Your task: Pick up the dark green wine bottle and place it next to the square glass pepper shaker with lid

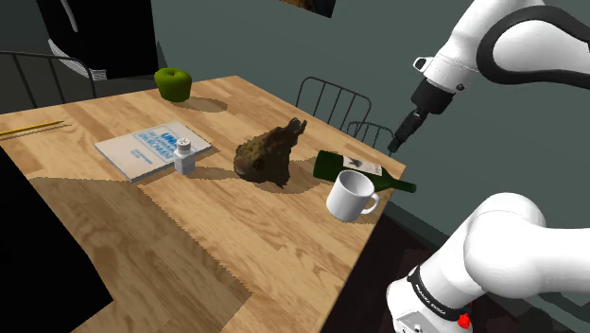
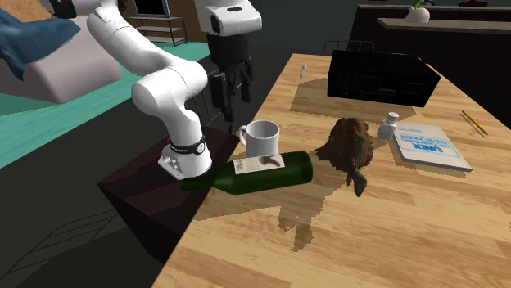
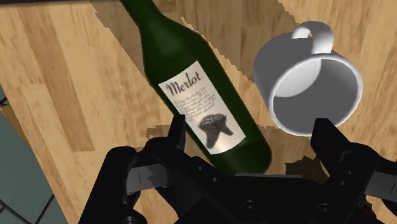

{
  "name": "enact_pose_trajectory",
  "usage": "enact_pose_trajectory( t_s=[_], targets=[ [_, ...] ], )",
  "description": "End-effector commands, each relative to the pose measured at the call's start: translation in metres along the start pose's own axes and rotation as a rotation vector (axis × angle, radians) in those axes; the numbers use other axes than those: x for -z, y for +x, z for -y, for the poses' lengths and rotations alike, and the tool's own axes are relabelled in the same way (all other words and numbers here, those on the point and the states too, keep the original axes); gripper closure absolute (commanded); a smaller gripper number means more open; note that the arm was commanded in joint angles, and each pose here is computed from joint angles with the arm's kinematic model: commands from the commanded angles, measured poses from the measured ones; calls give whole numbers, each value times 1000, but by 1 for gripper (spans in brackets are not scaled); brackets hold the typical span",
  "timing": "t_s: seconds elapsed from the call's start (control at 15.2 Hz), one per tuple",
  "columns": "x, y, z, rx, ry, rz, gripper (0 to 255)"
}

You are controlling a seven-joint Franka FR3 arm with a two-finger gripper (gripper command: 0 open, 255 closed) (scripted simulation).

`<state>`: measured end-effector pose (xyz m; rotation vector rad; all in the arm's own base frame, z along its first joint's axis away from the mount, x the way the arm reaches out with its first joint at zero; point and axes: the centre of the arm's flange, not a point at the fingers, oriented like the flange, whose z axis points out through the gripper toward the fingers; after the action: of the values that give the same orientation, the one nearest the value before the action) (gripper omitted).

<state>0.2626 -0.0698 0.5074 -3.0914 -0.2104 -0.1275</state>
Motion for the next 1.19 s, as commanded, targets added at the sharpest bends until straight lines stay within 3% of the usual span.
enact_pose_trajectory(
  t_s=[0.0, 0.66, 1.12],
  targets=[
    [-18, -17, -15, 97, 8, -13, 0],
    [-112, -65, -107, 540, 46, -75, 0],
    [-144, -64, -106, 543, 46, -75, 0]
  ],
)
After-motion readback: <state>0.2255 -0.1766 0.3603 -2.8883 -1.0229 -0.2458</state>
